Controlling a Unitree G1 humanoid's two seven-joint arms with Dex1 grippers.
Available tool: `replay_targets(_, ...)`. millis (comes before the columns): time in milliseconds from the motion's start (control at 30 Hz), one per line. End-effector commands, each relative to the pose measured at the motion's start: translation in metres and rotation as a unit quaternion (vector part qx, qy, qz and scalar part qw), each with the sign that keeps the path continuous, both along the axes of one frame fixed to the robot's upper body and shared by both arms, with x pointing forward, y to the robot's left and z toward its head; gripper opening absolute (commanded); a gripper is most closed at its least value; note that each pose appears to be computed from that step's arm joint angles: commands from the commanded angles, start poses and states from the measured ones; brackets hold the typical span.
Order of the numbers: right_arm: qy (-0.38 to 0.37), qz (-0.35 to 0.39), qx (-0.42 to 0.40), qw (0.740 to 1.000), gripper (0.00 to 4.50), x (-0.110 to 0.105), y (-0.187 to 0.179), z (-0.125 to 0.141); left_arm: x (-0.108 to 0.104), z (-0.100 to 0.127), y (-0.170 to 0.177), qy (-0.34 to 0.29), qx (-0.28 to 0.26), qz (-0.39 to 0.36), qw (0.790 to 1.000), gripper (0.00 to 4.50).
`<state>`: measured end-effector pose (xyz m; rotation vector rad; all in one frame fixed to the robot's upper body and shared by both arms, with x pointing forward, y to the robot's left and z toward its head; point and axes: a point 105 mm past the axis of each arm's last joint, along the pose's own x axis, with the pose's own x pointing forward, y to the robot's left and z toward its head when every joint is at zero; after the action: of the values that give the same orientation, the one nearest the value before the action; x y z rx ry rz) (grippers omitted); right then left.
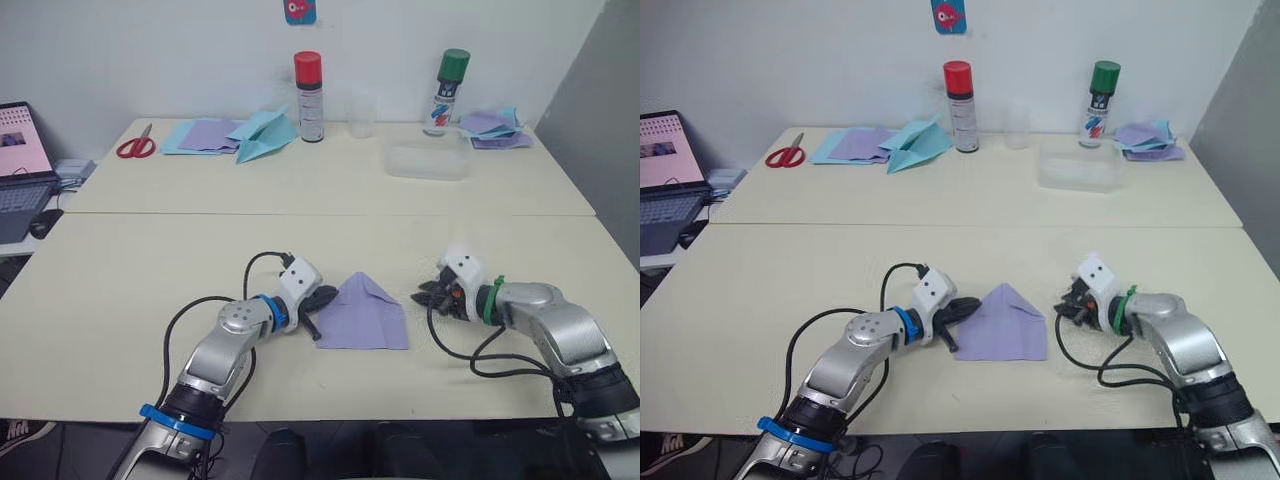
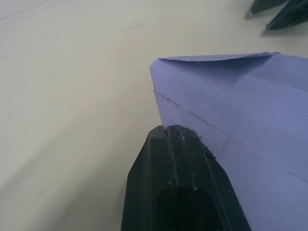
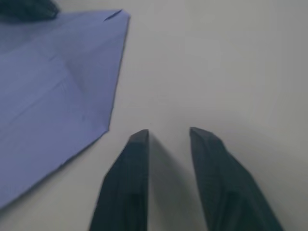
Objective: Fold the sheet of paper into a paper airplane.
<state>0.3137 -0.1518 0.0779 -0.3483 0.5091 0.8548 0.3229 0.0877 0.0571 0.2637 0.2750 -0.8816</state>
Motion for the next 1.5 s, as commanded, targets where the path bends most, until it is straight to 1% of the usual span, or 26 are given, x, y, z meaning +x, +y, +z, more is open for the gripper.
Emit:
replay_targets(33,-0.045,0.056,-0.045,0.996,0.01,-0.005,0.001,0.003,-0.006,-0.029,0.010,0.044,0.035,0.018,0.998,0.00)
replay_targets(133,-0.059,0.096,-0.070,0.991,0.01,-0.012,0.000,0.000,-0.007,-0.029,0.011,0.044,0.035,0.019,0.998,0.00)
replay_targets(333,-0.026,0.110,-0.036,0.993,0.01,-0.023,0.006,-0.004,-0.008,-0.029,0.012,0.045,0.037,0.019,0.998,0.00)
replay_targets(567,0.048,0.146,-0.042,0.987,0.01,-0.052,0.007,-0.016,-0.009,-0.032,0.015,0.047,0.039,0.021,0.998,0.00)
replay_targets(667,0.070,0.136,-0.011,0.988,0.01,-0.057,0.017,-0.017,-0.009,-0.032,0.015,0.047,0.039,0.022,0.998,0.00)
replay_targets(933,0.064,0.079,0.056,0.993,0.01,-0.045,0.036,-0.014,-0.008,-0.030,0.014,0.042,0.041,0.022,0.998,0.00)
replay_targets(1100,0.057,0.055,0.093,0.993,0.01,-0.038,0.039,-0.007,-0.008,-0.031,0.014,0.042,0.042,0.020,0.998,0.00)
replay_targets(1267,0.035,0.022,0.143,0.989,0.01,-0.024,0.046,0.005,-0.008,-0.030,0.014,0.040,0.043,0.017,0.998,0.00)
replay_targets(1367,0.022,0.013,0.160,0.987,0.01,-0.017,0.055,0.008,-0.007,-0.029,0.013,0.039,0.043,0.017,0.998,0.00)
replay_targets(1500,0.015,0.016,0.170,0.985,0.01,-0.013,0.067,0.011,-0.003,-0.025,0.010,0.035,0.043,0.011,0.998,0.00)
